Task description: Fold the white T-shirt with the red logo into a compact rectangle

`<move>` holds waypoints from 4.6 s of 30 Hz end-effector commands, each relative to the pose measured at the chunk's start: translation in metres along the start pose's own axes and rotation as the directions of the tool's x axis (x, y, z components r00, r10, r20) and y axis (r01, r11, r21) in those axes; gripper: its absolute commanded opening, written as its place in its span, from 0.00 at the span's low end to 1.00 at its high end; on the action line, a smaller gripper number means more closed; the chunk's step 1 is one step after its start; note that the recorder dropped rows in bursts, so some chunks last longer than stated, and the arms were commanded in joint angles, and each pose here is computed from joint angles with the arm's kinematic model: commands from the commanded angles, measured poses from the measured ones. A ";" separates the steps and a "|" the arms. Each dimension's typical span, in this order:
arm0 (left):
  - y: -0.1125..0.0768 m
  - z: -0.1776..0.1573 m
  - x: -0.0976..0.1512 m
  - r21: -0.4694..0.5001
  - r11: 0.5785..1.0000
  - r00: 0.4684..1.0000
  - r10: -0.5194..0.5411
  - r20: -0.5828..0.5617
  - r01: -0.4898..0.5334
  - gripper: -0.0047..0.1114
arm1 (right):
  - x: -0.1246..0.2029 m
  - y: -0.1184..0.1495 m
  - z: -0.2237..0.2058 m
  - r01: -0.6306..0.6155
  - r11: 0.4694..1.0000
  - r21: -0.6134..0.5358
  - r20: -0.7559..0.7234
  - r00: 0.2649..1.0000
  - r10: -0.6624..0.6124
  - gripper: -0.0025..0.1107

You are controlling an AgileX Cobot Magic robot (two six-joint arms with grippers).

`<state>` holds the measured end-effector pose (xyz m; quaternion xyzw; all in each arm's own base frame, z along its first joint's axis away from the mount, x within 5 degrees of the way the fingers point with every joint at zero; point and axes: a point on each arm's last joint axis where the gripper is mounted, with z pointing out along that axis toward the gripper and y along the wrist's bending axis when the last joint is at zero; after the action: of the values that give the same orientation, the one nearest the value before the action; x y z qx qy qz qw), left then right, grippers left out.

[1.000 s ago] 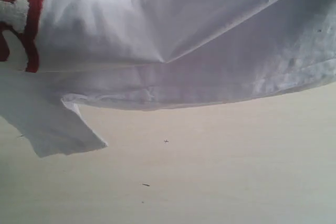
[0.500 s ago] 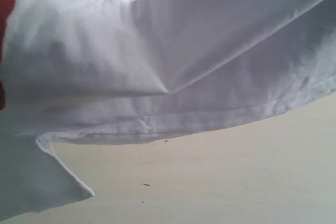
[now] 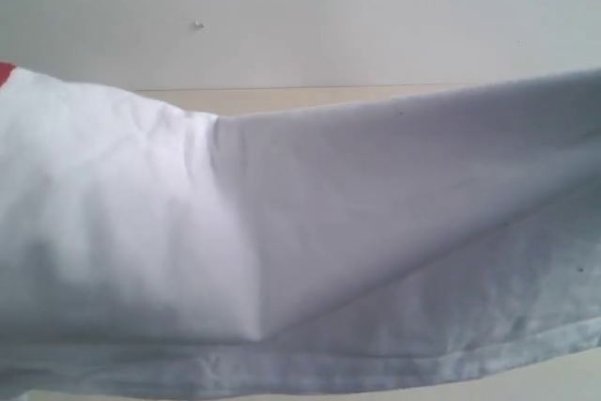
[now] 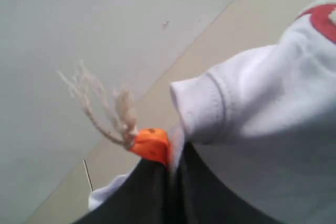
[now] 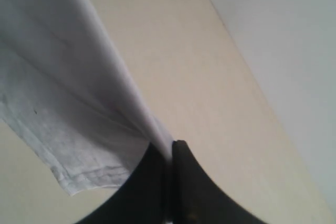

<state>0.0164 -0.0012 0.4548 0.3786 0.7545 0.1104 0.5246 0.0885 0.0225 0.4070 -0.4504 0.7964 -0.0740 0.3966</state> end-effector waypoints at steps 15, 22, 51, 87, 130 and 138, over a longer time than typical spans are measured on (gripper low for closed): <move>-0.033 0.214 0.063 0.383 0.899 0.783 0.390 -0.484 -0.211 0.04 | 0.040 -0.022 0.138 -0.079 0.932 -0.353 -0.413 0.907 -0.079 0.02; -0.015 0.302 0.106 0.334 0.930 0.775 0.321 -0.544 -0.151 0.04 | 0.060 -0.040 0.214 -0.059 0.933 -0.355 -0.504 0.852 -0.138 0.02; -0.034 0.400 0.177 0.285 0.957 0.833 0.206 -0.513 -0.062 0.94 | 0.089 -0.054 0.329 -0.093 0.992 -0.084 -0.459 0.887 0.044 0.54; -0.065 0.278 0.148 -0.013 0.511 0.133 -0.248 -0.960 0.859 0.94 | 0.046 -0.011 0.257 -0.551 0.689 -0.470 -0.514 0.806 0.294 0.54; -0.125 0.292 0.216 -0.169 0.183 -0.093 -0.365 -0.926 0.969 0.94 | 0.040 -0.005 0.253 -0.580 0.611 -0.539 -0.512 0.801 0.309 0.54; -0.136 0.302 0.217 -0.144 0.043 -0.122 -0.327 -0.937 0.989 0.94 | 0.040 -0.005 0.253 -0.580 0.612 -0.538 -0.512 0.801 0.310 0.54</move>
<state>0.1814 -0.0190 0.1067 -0.0970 0.9128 -0.3696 -0.1441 0.2582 0.0489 0.2137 -0.3216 0.9161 0.2343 0.0491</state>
